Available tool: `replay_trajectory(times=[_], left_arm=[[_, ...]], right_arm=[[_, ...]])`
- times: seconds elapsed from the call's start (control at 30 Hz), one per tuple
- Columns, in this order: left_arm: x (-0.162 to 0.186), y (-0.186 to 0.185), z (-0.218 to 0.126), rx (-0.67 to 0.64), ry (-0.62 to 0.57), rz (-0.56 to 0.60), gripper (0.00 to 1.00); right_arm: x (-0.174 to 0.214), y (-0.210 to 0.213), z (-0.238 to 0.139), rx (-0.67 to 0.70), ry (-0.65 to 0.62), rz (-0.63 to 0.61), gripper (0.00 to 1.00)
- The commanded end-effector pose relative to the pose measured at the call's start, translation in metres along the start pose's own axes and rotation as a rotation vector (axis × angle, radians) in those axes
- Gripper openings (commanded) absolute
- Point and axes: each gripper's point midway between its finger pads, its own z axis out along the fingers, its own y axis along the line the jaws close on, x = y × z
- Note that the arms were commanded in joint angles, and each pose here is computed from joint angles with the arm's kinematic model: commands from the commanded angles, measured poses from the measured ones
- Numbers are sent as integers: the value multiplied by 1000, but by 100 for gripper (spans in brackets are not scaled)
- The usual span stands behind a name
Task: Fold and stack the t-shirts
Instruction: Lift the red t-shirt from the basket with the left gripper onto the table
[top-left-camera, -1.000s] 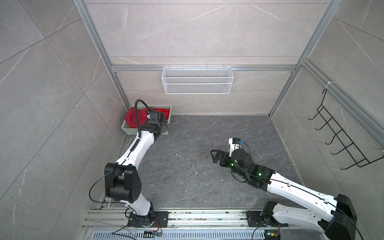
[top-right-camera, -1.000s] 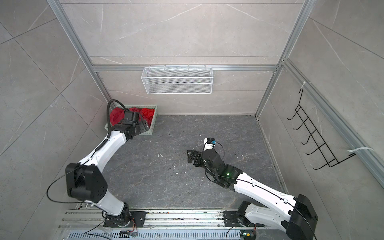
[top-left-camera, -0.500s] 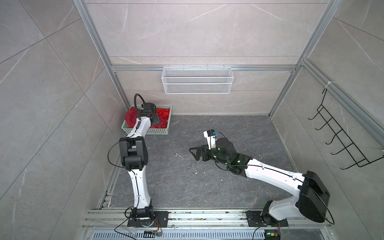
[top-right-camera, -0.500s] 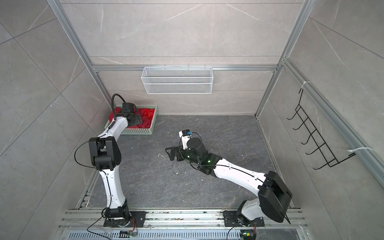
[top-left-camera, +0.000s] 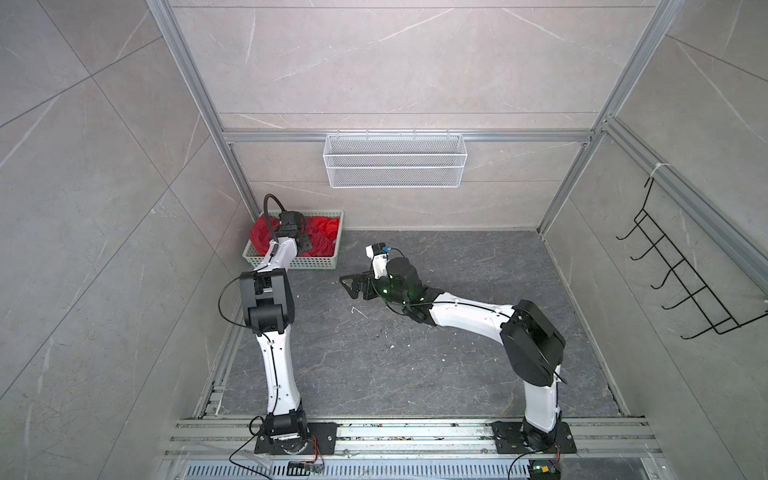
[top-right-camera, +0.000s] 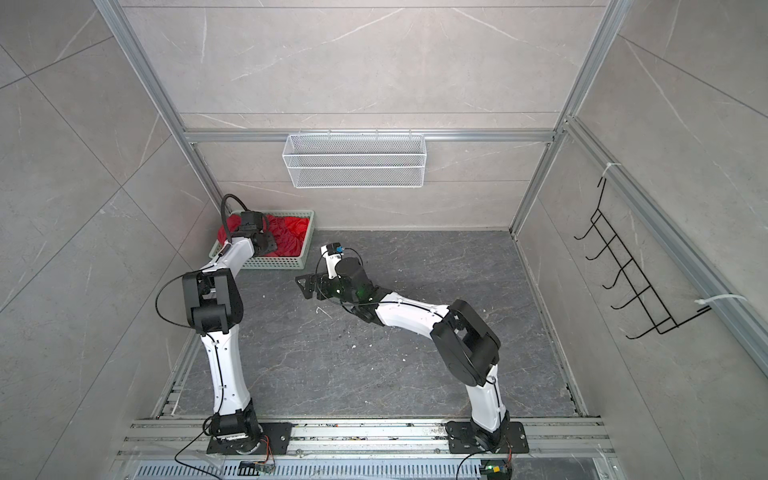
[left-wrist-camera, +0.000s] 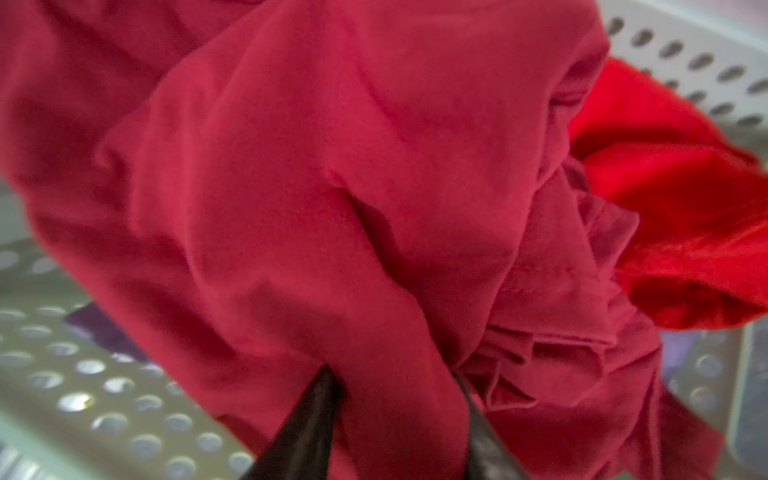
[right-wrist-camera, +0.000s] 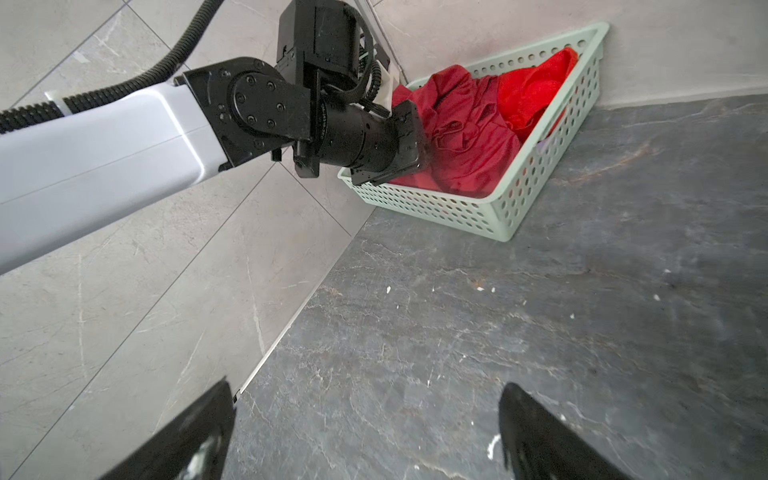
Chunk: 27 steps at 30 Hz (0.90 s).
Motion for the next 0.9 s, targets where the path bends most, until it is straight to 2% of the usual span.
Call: replay_trajectory(times=[0.0,0.07,0.17,0.27,0.4,0.53,0.67,0.77,0.87], left_arm=[[-25,-7,-21,57,-83,-2,13],[-30,-9,-31,73,-102,0,0],[-43,-14,-55,108,-131,10,0],[-64,-22,-100,158,-203,27,0],[-94,-31,-187,254,-348,29,0],[-109,-41,-286,386,-479,9,0],[-101,-56,-376,476,-563,23,0],[-86,-75,-434,592,-588,38,0],[-68,-101,-478,786,-563,22,0]], right_arm=[[-11,11,10,-41,-30,15,99],[-10,11,10,-41,-27,23,99],[-8,8,4,-20,-19,19,99],[-7,4,-7,9,-19,1,99],[-15,2,-27,52,-44,-38,99],[-31,4,-56,95,-98,-83,99],[-49,9,-90,135,-140,-151,99],[-64,13,-119,159,-176,-201,99],[-77,11,-150,203,-211,-231,99]])
